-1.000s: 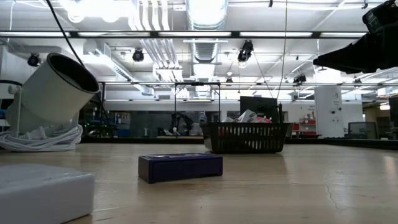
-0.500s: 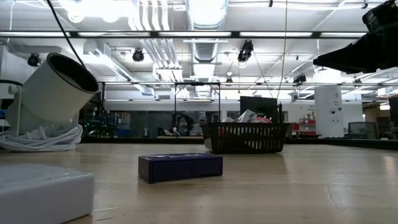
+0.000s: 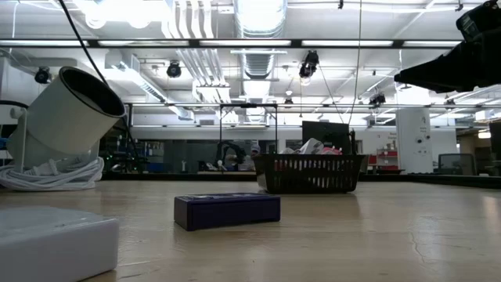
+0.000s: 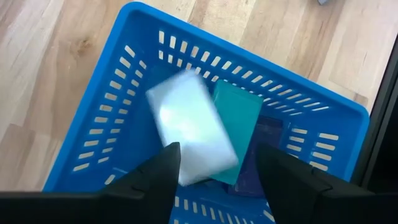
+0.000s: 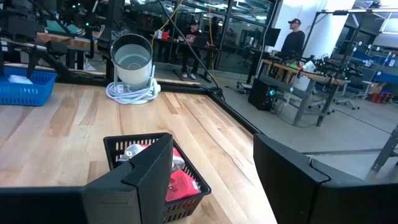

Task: Pick & Place Office items
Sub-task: Put the top white digital timer into the blue bin, then put the blue digital timer into the blue bin

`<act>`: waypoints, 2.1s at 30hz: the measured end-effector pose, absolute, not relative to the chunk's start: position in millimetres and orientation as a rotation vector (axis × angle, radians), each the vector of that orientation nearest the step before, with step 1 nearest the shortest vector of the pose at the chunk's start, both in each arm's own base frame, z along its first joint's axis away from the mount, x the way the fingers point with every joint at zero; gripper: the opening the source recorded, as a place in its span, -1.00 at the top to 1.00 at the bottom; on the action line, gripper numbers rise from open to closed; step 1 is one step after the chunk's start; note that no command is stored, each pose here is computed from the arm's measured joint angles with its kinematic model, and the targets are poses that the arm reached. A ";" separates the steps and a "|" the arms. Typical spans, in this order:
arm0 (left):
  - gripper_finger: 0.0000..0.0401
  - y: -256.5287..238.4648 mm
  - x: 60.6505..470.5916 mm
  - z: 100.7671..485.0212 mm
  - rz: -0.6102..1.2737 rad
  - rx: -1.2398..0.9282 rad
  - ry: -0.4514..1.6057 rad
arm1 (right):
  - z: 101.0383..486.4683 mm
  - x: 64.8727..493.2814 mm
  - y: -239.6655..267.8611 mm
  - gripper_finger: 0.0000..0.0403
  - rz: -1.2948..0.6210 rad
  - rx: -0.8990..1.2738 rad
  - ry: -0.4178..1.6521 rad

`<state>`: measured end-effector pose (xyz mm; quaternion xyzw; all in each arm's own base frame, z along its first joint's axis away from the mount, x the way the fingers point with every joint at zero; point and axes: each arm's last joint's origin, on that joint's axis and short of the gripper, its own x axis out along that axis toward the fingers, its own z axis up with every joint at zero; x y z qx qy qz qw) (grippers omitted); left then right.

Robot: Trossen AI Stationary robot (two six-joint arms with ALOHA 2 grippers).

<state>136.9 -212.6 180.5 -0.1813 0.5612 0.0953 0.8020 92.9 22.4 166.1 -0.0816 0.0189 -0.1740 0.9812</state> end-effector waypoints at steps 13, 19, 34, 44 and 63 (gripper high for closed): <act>-0.10 -212.6 137.0 180.5 0.199 -0.381 1.205 | 166.1 92.9 22.4 -0.08 -0.351 -0.166 0.038; -0.11 -212.6 137.0 180.5 0.201 -0.384 1.205 | 166.2 92.9 22.4 -0.08 -0.350 -0.165 0.038; -0.09 -204.6 162.2 226.1 0.175 -0.460 1.097 | 166.2 92.9 22.4 -0.08 -0.350 -0.164 0.038; -0.09 -175.6 204.7 239.2 0.231 -0.412 0.971 | 166.1 92.9 22.4 -0.08 -0.350 -0.164 0.038; -0.09 -171.3 293.0 184.5 0.202 -0.316 0.816 | 166.1 92.9 22.4 -0.08 -0.350 -0.164 0.038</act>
